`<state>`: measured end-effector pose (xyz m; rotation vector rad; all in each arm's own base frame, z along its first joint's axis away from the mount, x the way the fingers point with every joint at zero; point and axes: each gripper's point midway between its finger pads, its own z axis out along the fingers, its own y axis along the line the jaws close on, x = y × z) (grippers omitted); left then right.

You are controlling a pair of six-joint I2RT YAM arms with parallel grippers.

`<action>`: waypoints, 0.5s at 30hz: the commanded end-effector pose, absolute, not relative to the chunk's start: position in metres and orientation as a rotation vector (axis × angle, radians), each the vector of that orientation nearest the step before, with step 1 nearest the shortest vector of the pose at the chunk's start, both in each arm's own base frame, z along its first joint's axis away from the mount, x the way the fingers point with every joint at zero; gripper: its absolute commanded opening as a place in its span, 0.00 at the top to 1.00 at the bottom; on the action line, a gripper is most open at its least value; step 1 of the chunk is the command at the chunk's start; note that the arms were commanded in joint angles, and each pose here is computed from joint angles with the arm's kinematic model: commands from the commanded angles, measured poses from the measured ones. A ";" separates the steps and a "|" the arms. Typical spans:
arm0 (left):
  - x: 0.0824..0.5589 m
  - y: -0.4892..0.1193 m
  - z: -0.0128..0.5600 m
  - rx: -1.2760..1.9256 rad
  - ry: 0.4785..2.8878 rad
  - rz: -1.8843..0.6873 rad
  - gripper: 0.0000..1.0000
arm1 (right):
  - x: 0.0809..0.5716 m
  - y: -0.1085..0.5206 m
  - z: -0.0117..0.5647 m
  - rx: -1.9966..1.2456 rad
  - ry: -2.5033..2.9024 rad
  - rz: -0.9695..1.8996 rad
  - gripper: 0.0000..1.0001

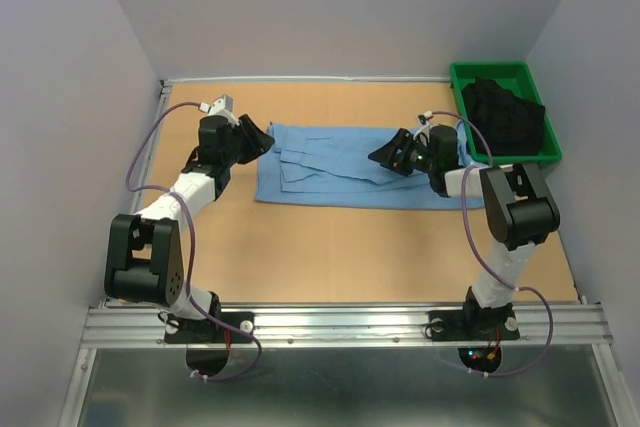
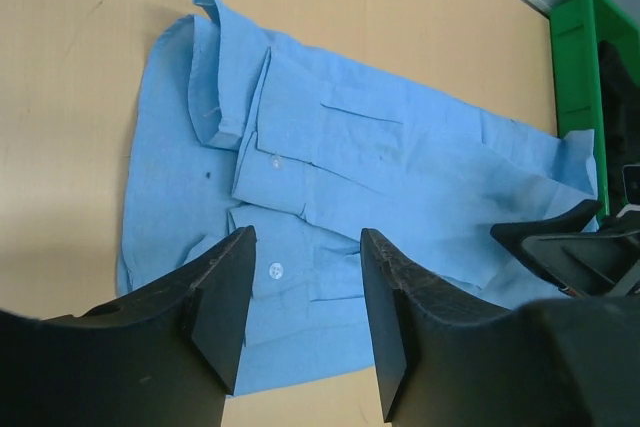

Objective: Fold and stack the long sleeve shirts
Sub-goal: Fold the shirt

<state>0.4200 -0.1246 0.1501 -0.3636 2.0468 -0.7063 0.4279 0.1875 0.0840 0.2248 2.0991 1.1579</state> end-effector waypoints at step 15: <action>0.376 -0.109 0.180 -0.289 1.991 -0.632 0.45 | 0.318 0.369 0.014 -0.274 2.326 1.460 0.50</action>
